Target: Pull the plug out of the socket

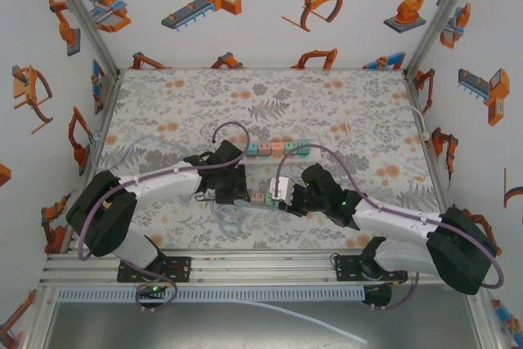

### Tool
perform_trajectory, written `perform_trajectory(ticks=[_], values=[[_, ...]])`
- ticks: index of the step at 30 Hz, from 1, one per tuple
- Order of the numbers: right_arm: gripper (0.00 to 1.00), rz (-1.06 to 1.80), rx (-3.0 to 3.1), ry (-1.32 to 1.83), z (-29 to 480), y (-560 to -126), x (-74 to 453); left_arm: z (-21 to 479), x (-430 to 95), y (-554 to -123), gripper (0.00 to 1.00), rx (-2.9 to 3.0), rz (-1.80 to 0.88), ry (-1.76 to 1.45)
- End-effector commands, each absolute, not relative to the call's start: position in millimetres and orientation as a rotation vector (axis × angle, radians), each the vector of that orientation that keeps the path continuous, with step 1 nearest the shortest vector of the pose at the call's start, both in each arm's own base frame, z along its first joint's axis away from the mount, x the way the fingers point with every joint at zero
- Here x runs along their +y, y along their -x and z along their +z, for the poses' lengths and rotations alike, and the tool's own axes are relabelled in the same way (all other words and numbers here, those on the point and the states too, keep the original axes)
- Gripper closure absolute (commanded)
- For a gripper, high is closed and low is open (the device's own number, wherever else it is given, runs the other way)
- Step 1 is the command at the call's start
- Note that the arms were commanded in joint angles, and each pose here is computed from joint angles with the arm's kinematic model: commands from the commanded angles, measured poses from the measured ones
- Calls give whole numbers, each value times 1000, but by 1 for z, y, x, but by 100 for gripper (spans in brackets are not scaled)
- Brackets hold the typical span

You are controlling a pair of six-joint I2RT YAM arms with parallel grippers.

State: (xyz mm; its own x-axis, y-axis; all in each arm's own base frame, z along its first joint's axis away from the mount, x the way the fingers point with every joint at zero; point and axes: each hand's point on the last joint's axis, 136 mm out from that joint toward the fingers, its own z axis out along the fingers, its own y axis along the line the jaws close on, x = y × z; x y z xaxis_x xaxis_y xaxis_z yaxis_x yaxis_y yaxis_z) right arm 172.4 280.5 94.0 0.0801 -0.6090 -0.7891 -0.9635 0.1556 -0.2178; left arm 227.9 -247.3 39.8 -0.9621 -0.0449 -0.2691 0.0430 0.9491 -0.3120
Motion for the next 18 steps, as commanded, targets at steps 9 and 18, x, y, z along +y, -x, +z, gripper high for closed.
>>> perform_trajectory(ticks=[9, 18], values=[[96, 510, 1409, 1513, 157, -183, 295, -32, -177, -202, 50, 2967, 60, -41], [100, 546, 1363, 1443, 179, -186, 301, -35, -173, -202, 50, 2966, 87, -28]])
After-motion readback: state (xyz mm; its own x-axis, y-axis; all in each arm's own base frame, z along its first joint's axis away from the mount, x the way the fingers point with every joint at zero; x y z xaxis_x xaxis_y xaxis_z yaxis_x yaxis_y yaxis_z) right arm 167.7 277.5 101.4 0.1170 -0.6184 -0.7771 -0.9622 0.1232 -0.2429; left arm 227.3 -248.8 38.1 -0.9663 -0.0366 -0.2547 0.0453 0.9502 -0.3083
